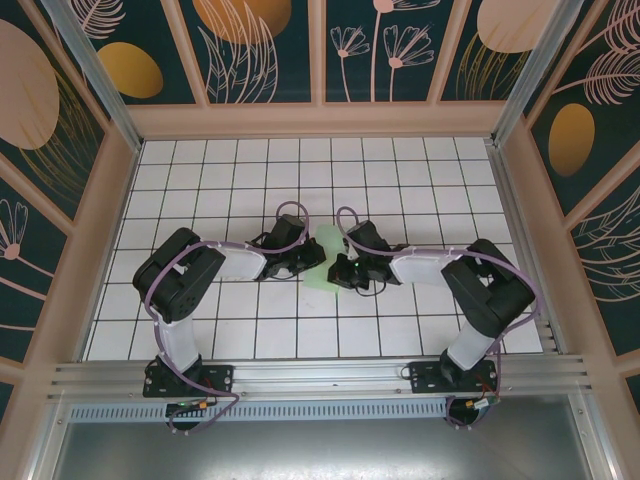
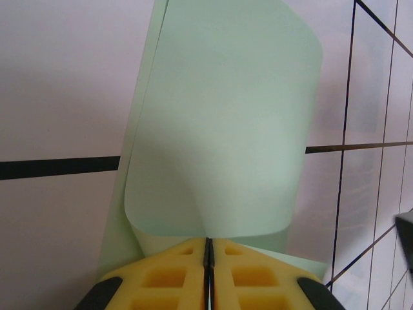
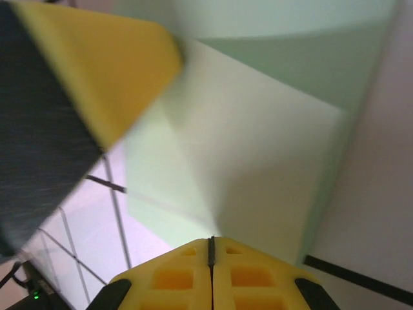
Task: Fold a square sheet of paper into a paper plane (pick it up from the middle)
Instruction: Fold the triangle a second time at the center of the table.
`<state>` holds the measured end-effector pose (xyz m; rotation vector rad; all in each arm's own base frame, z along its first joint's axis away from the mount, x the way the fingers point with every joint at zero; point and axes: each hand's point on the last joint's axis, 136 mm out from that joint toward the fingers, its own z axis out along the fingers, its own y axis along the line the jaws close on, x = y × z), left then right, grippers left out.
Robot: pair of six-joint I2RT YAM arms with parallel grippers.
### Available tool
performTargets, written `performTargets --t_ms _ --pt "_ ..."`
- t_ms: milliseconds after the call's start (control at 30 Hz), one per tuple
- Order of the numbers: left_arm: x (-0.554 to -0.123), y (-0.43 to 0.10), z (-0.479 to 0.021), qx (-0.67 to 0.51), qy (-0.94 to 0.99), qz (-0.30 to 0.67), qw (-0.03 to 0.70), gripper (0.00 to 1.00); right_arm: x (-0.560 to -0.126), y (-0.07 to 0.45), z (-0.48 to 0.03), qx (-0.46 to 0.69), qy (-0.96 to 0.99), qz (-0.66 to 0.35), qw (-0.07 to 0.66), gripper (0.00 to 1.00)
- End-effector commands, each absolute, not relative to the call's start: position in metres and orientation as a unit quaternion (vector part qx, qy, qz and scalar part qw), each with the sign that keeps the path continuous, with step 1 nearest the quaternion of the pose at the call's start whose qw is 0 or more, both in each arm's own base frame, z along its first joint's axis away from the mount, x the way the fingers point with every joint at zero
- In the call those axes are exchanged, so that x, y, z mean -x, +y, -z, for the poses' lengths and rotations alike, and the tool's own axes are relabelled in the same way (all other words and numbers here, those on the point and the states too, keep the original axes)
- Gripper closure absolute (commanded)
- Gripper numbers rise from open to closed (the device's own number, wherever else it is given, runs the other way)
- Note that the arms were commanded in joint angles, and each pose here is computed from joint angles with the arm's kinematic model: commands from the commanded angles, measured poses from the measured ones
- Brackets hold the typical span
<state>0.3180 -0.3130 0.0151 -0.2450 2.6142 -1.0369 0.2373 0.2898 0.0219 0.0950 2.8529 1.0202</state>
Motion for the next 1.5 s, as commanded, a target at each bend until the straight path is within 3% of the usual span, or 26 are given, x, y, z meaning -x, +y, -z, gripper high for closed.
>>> performTargets --t_ms 0,167,300,433,533,667,1167,1467 --pt "-0.302 -0.297 0.014 0.088 0.934 0.322 0.129 0.87 -0.227 0.271 0.000 -0.052 0.952 -0.299 0.032 0.92" --pt "-0.307 -0.304 -0.003 0.070 0.927 0.338 0.144 0.82 -0.208 0.257 0.017 -0.066 0.954 -0.293 0.010 0.92" --pt "-0.316 -0.314 -0.041 0.047 0.911 0.370 0.175 0.71 -0.206 0.259 0.019 -0.064 0.951 -0.302 0.008 0.92" --pt "-0.317 -0.320 -0.077 0.030 0.894 0.401 0.199 0.68 -0.207 0.259 0.022 -0.059 0.952 -0.300 0.011 0.93" --pt "-0.313 -0.322 -0.092 0.027 0.883 0.423 0.202 0.73 -0.208 0.259 0.022 -0.057 0.952 -0.300 0.012 0.95" --pt "-0.303 -0.329 -0.083 0.024 0.881 0.439 0.177 0.77 -0.209 0.259 0.022 -0.056 0.952 -0.299 0.013 0.96" --pt "-0.293 -0.346 -0.033 0.020 0.893 0.431 0.128 0.77 -0.204 0.254 0.032 -0.060 0.955 -0.291 0.005 0.98" --pt "-0.303 -0.308 0.006 0.064 0.934 0.319 0.149 0.80 -0.200 0.247 0.040 -0.062 0.960 -0.273 -0.002 1.00"
